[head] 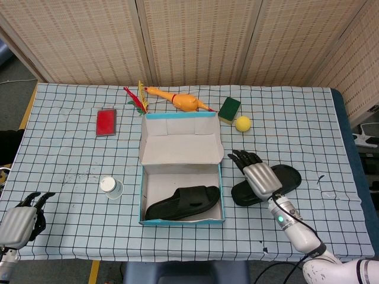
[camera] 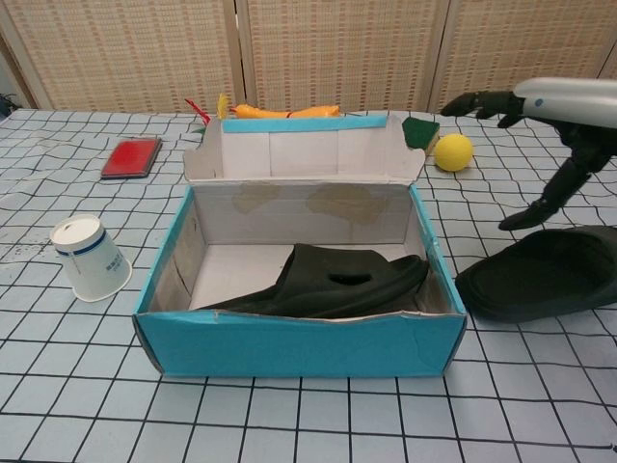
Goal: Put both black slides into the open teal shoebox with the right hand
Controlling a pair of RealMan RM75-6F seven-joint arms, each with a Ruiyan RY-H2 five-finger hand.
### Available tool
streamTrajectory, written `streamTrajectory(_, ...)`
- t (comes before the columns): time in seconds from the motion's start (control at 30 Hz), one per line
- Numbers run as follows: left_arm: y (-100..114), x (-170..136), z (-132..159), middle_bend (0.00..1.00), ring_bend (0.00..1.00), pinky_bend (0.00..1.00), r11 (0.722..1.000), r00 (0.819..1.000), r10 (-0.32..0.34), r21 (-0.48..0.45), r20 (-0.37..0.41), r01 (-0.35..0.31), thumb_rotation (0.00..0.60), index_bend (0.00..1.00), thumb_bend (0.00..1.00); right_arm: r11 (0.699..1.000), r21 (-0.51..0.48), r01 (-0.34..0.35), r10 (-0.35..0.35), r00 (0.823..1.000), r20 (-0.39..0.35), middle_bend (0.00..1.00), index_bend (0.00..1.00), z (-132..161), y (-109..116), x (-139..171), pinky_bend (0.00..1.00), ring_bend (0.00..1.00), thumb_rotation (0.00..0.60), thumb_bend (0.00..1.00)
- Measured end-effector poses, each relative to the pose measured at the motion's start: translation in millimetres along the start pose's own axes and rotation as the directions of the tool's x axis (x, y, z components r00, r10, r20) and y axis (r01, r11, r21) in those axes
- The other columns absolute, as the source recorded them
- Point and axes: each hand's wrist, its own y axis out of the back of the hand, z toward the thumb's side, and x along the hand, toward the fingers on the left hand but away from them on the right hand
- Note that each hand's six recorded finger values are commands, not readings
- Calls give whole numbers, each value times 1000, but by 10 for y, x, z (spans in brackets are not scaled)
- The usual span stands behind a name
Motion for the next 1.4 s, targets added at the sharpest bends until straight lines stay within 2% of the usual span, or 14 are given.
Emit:
streamTrajectory(0.2,-11,2,10,63,154,413,1000,1000,-4,5,0,4,600,200,367,996,26,-88,86,993,79,0,0,-405,-127,68,56,0,600,51)
streamTrajectory(0.33,-18,4,8,64,155,413,1000,1000,-7,8,-3,7,600,210,367,993,37,-115,111,989,101,0,0,-532,-170,85,53,0,600,49)
streamTrajectory(0.47,-12,4,1,64,155,413,1000,1000,-6,8,-8,6,600,214,367,983,60,-171,161,976,148,0,0,-792,-260,87,42,0,600,48)
streamTrajectory(0.67,-13,3,3,64,155,414,1000,1000,-7,9,-8,7,600,218,368,972,50,-231,221,963,153,0,0,-935,-354,137,33,0,600,48)
streamTrajectory(1.07,-20,7,-9,64,155,414,1000,1000,-13,9,-16,13,600,220,368,958,114,-263,242,955,170,0,0,-1155,-505,219,27,0,600,50)
streamTrajectory(1.4,-39,9,-1,64,155,414,1000,1000,-20,17,-16,21,600,220,367,959,134,-248,220,956,197,0,0,-1302,-661,75,27,0,600,49)
